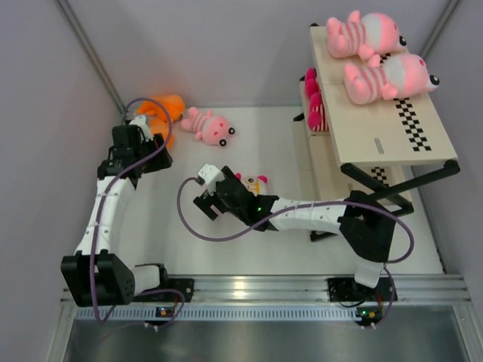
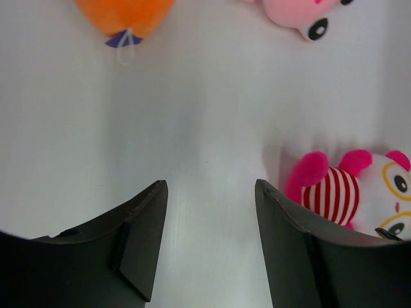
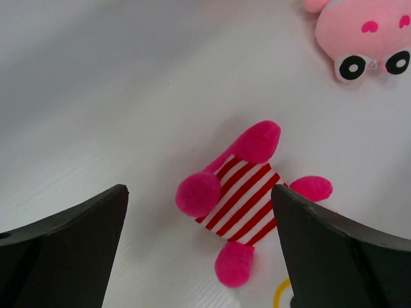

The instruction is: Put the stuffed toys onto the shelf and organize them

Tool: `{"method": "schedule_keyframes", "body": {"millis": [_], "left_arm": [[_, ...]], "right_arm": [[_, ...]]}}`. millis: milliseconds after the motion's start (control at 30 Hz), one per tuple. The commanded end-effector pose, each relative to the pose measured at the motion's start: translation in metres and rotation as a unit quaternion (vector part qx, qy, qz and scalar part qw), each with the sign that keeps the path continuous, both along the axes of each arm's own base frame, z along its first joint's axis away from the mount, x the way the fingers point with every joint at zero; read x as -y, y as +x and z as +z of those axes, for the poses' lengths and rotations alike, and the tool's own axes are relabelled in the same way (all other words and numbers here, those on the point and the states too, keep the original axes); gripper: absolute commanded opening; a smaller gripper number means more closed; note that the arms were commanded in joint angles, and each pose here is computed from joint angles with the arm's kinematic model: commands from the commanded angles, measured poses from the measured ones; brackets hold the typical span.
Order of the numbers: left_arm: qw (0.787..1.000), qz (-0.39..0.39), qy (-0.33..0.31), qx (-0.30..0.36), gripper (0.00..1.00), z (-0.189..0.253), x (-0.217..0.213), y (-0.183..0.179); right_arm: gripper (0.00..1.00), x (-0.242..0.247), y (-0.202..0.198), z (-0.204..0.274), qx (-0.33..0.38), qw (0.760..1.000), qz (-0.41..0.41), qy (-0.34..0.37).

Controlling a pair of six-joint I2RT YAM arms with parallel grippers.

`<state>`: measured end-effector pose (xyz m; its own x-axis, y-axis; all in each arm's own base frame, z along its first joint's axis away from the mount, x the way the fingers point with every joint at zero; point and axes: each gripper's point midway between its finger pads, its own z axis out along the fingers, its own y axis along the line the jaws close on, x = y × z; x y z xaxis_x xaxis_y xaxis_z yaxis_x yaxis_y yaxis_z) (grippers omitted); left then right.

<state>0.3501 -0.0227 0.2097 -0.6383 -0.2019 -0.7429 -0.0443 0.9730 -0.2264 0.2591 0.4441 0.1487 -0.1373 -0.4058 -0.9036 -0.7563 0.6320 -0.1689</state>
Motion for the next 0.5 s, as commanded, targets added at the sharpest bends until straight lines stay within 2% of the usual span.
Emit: {"method": "schedule_keyframes", "body": {"millis": [0, 167, 300, 467], "left_arm": [[0.999, 0.034, 0.010, 0.018, 0.63, 0.015, -0.029, -0.003], [0.999, 0.028, -0.030, 0.013, 0.61, 0.012, -0.026, -0.006], [0.999, 0.025, -0.034, 0.015, 0.60, 0.012, -0.026, -0.005], [0.999, 0.022, -0.044, 0.011, 0.60, 0.010, -0.025, -0.006]], "right_arm": [[0.94, -0.012, 0.021, 0.014, 0.021, 0.998, -0.057, 0.014], [0.95, -0.014, 0.024, -0.018, 0.020, 0.995, -0.084, -0.048], [0.94, -0.015, 0.029, -0.053, 0.008, 0.990, -0.096, -0.103], [0.84, -0.008, 0.033, -0.091, -0.016, 0.980, -0.126, -0.152]]}}
